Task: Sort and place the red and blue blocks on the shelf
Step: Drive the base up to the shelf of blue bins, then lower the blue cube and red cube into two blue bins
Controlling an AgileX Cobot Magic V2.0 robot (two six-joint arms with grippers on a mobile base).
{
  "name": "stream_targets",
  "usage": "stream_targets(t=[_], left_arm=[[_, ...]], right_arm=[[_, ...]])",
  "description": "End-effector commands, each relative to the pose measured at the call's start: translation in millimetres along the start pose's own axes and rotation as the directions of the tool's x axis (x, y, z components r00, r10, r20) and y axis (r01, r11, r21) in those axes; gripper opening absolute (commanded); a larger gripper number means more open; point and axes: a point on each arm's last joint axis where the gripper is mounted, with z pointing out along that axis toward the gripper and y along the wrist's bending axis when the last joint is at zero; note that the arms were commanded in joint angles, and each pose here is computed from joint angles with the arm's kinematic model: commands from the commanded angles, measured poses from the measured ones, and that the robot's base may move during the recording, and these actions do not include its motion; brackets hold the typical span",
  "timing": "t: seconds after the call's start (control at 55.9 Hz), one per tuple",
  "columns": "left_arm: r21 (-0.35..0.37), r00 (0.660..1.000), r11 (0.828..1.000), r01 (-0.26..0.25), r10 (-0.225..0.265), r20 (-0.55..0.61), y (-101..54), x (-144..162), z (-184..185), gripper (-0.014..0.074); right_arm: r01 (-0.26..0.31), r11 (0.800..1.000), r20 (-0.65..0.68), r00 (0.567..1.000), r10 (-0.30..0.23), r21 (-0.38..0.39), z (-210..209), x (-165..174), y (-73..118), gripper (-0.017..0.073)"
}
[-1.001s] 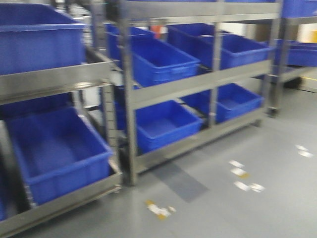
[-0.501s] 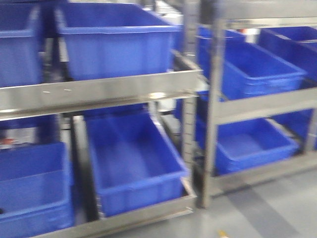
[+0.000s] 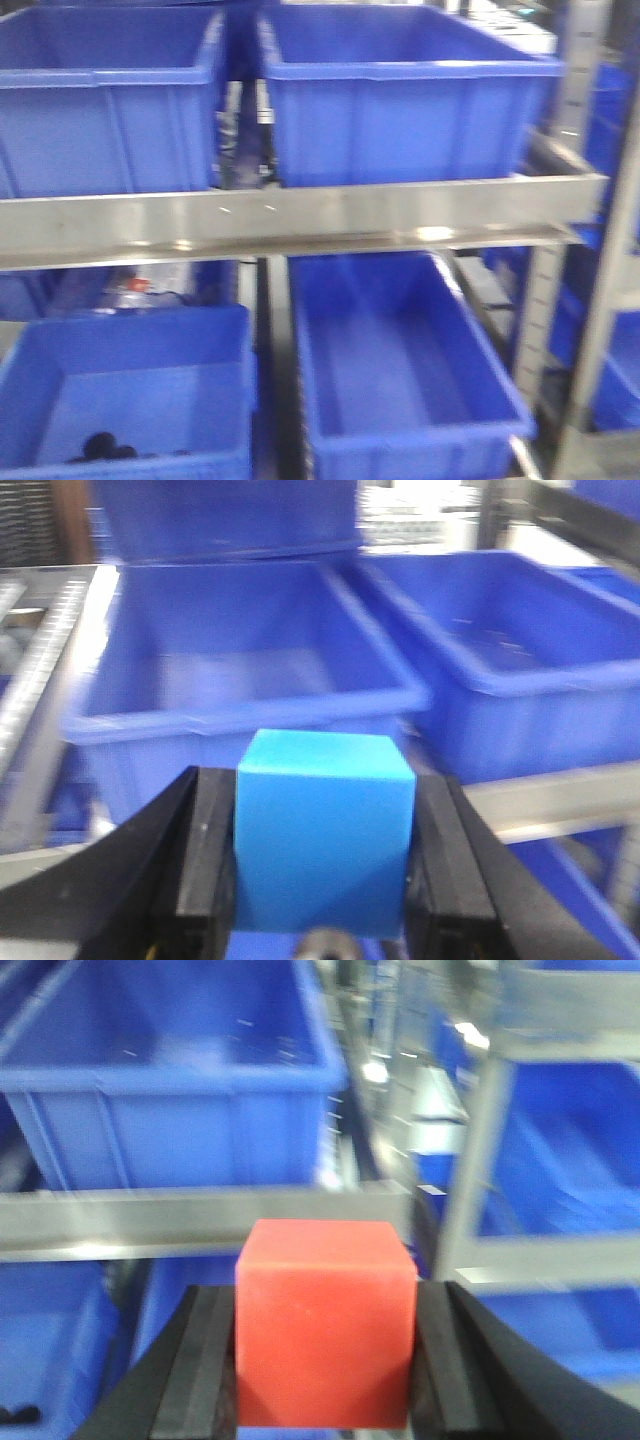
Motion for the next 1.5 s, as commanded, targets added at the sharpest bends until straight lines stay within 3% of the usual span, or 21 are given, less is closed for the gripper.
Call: stream_targets(t=[0.0, 1.484], left_arm=[[-0.009, 0.994, 1.0, 0.008, -0.007, 0.109, 0.9, -16.6, -1.3, 0.0307], [-0.009, 0.994, 1.0, 0.008, -0.007, 0.109, 0.9, -16.6, -1.3, 0.0307]], right_arm=[[0.006, 1.0, 0.11, 0.994, -0.006, 0.003, -2.1, -17.4, -0.1, 0.0405], [0.006, 1.0, 0.11, 0.994, -0.006, 0.003, -2.1, -17.4, -0.1, 0.0405]])
